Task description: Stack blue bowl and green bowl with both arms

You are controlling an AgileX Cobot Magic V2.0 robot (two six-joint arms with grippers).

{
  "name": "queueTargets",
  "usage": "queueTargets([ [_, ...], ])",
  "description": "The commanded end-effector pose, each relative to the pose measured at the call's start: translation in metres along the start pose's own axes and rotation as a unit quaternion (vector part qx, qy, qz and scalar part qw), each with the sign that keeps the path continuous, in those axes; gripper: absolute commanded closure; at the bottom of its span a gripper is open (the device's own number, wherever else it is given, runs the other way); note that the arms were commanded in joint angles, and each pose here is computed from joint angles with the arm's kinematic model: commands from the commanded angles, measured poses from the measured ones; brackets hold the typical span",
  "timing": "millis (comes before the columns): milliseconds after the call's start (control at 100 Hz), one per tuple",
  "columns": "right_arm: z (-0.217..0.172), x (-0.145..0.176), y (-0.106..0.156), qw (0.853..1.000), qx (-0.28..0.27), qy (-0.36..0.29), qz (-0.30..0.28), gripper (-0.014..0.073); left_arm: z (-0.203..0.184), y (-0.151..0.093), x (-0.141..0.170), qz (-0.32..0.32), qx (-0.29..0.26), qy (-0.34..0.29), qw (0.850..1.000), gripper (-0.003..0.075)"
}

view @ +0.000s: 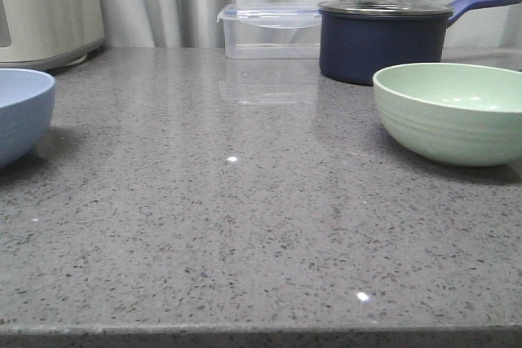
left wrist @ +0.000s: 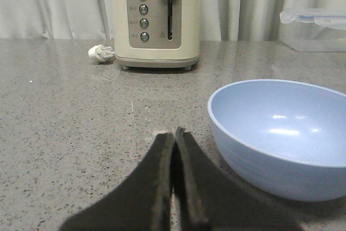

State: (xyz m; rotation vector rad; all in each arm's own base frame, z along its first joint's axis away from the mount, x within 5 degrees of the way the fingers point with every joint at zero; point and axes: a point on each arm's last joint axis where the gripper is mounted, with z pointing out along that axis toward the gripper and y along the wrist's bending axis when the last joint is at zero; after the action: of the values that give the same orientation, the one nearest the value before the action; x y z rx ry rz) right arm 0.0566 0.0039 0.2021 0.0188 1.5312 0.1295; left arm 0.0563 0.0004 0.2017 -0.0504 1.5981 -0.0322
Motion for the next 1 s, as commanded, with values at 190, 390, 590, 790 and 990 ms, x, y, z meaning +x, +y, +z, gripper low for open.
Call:
queueTargets([
  [190, -0.003, -0.018, 0.001, 0.999, -0.001, -0.040, -0.004, 0.0676, -0.005, -0.001, -0.015, -0.009, 0.006, -0.039, 0.999, 0.0741],
  [390, -0.004, -0.044, 0.004, 1.000, 0.005, 0.027, -0.003, 0.0675, -0.012, -0.004, -0.063, -0.008, 0.009, -0.024, 1.000, 0.0741],
  [590, 0.005, -0.073, 0.007, 0.995, 0.011, 0.094, -0.003, 0.0675, -0.005, -0.007, -0.111, -0.007, 0.010, -0.003, 1.000, 0.0741],
  [790, 0.022, -0.103, 0.009, 0.988, 0.017, 0.156, -0.003, 0.0675, 0.013, -0.010, -0.140, -0.004, 0.010, 0.060, 0.998, 0.0741],
  [990, 0.042, -0.124, 0.012, 0.980, 0.016, 0.197, 0.008, 0.0662, 0.036, -0.010, -0.153, -0.004, 0.008, 0.099, 0.995, 0.0733],
])
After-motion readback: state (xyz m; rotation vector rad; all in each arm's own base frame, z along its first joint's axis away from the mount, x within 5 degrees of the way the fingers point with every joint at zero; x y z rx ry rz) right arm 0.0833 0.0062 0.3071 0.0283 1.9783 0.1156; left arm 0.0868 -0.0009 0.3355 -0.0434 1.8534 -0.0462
